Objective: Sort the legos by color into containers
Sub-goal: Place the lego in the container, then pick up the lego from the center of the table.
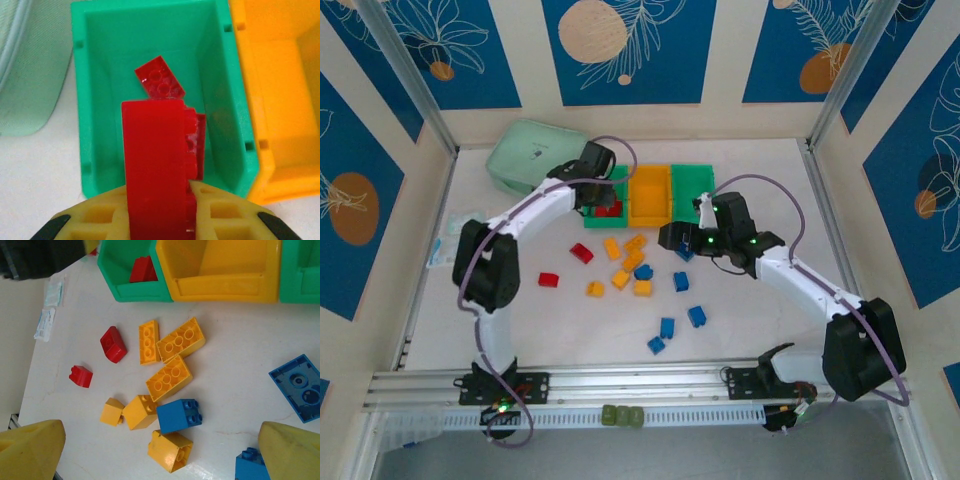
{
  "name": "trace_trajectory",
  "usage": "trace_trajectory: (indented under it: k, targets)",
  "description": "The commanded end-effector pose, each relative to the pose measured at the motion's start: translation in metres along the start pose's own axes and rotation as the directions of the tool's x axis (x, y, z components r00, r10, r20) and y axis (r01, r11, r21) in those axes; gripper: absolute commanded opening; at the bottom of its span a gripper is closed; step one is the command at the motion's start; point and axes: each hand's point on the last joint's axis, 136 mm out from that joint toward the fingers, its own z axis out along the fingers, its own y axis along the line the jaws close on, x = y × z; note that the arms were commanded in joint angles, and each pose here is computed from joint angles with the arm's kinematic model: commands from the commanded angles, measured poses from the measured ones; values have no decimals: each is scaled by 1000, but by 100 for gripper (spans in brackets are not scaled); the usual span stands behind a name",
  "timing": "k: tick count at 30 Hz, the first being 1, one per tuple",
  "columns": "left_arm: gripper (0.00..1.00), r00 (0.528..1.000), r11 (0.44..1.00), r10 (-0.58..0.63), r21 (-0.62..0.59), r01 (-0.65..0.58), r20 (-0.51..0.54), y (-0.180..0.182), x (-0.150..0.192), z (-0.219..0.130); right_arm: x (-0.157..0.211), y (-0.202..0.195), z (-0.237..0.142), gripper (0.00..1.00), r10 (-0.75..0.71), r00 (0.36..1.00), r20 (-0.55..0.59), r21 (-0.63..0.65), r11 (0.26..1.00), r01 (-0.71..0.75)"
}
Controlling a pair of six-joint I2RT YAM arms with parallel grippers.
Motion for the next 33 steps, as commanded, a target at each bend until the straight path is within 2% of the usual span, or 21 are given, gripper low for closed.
trace_trajectory:
  k: [1, 6, 10, 14, 18, 22, 27, 33]
  targets:
    - [18, 999, 996, 33, -78, -33, -5, 13, -11, 16, -6, 5, -1, 99, -17, 1000, -9, -15, 1000, 17]
    - [25, 1000, 992, 7, -129, -10, -21, 21, -17, 41, -7, 6, 0, 99, -15, 1000, -13, -18, 1000, 15]
    - [39, 1000, 996, -3, -86, 1, -15, 12, -21, 45, -9, 8, -2, 99, -19, 1000, -11, -20, 1000, 19]
    - [43, 1000, 998, -7, -56, 7, 0, 8, -29, 31, -12, 9, -4, 99, -30, 999, -10, -12, 999, 30]
    - [43, 999, 999, -25, 41, 24, 25, -4, -31, 6, -12, 14, -6, 99, -37, 999, -11, -19, 999, 37]
    - [45, 998, 991, -55, 123, 50, 37, -10, -21, -19, -4, 16, -3, 99, -52, 998, -36, -10, 999, 51]
    - [50, 996, 983, -86, 163, 80, 26, -4, 8, -42, 11, 18, 4, 99, -75, 994, -75, 7, 997, 75]
    - [55, 990, 978, -142, 152, 141, -2, 12, 49, -64, 29, 22, 15, 99, -82, 990, -113, 4, 997, 83]
